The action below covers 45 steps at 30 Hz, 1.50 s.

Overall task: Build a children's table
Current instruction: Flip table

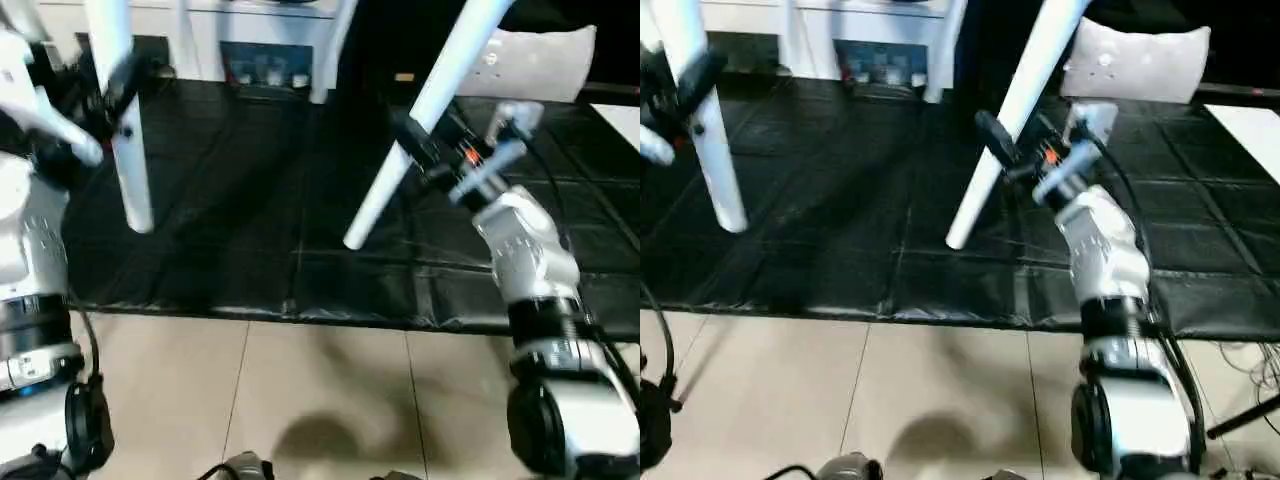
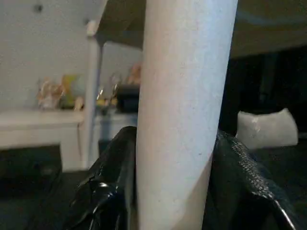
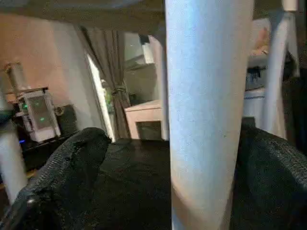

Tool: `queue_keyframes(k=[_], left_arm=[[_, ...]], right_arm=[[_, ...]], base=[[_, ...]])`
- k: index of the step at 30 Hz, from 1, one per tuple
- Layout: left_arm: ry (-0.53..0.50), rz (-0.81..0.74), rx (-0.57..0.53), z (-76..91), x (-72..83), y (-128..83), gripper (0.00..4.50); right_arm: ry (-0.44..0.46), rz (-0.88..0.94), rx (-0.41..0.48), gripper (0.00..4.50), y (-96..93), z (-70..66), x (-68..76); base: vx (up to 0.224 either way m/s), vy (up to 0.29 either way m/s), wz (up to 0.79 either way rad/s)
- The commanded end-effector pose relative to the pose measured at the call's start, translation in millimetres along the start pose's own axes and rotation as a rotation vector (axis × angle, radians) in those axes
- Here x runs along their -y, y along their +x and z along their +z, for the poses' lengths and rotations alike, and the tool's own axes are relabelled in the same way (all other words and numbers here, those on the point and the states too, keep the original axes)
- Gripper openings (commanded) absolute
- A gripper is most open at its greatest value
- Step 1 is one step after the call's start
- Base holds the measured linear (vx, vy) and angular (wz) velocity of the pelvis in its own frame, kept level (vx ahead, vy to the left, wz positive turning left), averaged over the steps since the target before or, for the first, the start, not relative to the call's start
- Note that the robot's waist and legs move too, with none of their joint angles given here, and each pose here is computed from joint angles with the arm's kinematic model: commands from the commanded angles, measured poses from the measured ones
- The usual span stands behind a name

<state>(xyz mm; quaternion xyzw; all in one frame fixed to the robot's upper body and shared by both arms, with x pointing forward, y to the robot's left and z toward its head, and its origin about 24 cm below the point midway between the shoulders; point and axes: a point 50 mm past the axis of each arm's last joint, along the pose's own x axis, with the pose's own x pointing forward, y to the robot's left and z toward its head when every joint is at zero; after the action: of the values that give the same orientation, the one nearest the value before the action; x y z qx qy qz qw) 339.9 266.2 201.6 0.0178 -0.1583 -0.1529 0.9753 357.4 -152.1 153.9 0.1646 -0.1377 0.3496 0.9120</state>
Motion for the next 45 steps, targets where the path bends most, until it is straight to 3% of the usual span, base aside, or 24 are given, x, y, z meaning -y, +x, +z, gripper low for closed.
queue_keyframes(k=[1, 8, 13, 14, 15, 18, 20, 21, 24, 26, 27, 31, 32, 36, 40, 41, 43, 45], left_arm=[[-0.009, -0.184, -0.054, -16.0, 39.5, 20, 1.84], [0.012, -0.071, -0.106, -37.0, 19.9, 13, 1.79], [0.006, -0.033, -0.137, -49.9, 5.8, 0, 1.79], [0.001, -0.042, -0.129, -50.8, 3.8, -6, 2.33], [0.001, -0.042, -0.129, -50.8, 3.8, -6, 2.47], [-0.04, -0.099, -0.107, -50.9, 5.4, -29, 2.56], [-0.054, -0.1, -0.097, -50.9, 4.9, -38, 2.68], [-0.109, -0.118, -0.076, -50.4, 7.2, -57, 2.89], [-0.148, -0.143, -0.075, -49.4, 13.2, -75, 3.02], [-0.167, -0.18, -0.098, -48.5, 24.4, -92, 3.14], [-0.196, -0.204, -0.121, -47.1, 37.1, -105, 3.33], [-0.206, -0.208, -0.186, -51.9, 56.9, -123, 3.44], [-0.163, -0.16, -0.224, -57.3, 59.8, -127, 3.57], [-0.108, -0.091, -0.219, -57.7, 56.4, -112, 3.88], [-0.093, -0.07, -0.209, -52.9, 53.3, -101, 4.24], [-0.055, -0.018, -0.191, -49.1, 46.7, -90, 4.35], [-0.041, -0.001, -0.187, -48.0, 45.0, -88, 4.44], [-0.043, 0.027, -0.136, -38.9, 39.9, -74, 4.44]], right_arm=[[0.015, 0.306, -0.051, 4.5, 27.3, -11.5, -51.5], [0.009, 0.297, -0.059, 4.5, 15.6, -14.0, -60.6], [-0.006, 0.241, -0.083, 4.5, -1.0, -23.0, -65.9], [-0.018, 0.213, -0.102, 4.5, -13.0, -28.0, -65.4], [-0.018, 0.213, -0.102, 4.5, -13.0, -28.0, -65.4], [-0.02, 0.152, -0.131, 4.5, -43.9, -32.4, -62.6], [-0.015, 0.138, -0.137, 4.5, -54.2, -32.1, -62.4], [-0.005, 0.118, -0.147, 4.5, -72.3, -30.2, -63.5], [0.01, 0.114, -0.154, 4.5, -84.5, -26.7, -66.7], [0.026, 0.116, -0.169, 4.5, -94.0, -24.7, -70.1], [0.029, 0.125, -0.2, 4.5, -100.9, -25.2, -71.8], [0.014, 0.08, -0.249, 4.5, -112.0, -27.0, -67.6], [0.003, 0.038, -0.25, 4.5, -114.0, -26.4, -63.4], [-0.085, -0.052, -0.266, 4.5, -102.4, -29.0, -53.8], [-0.113, -0.093, -0.255, 4.5, -88.7, -30.8, -49.1], [-0.137, -0.131, -0.231, 4.5, -71.8, -32.3, -44.0], [-0.135, -0.139, -0.224, 4.5, -67.4, -32.9, -43.5], [-0.167, -0.122, -0.192, 4.5, -44.5, -29.8, -43.8]], base=[[0.0, 0.0, 0.0], [0.0, 0.0, 0.0], [0.0, 0.0, 0.0], [0.0, 0.0, 0.0], [0.0, 0.0, 0.0], [0.0, 0.0, 0.0], [0.0, 0.0, 0.0], [0.0, 0.0, 0.0], [0.0, 0.0, 0.0], [0.0, 0.0, 0.0], [0.0, 0.0, 0.0], [0.0, 0.0, 0.0], [-0.061, -0.01, 0.0], [-0.059, -0.005, 0.0], [-0.067, 0.019, -0.07], [-0.06, 0.041, -0.03], [-0.059, 0.038, -0.04], [-0.057, 0.015, -0.01]])
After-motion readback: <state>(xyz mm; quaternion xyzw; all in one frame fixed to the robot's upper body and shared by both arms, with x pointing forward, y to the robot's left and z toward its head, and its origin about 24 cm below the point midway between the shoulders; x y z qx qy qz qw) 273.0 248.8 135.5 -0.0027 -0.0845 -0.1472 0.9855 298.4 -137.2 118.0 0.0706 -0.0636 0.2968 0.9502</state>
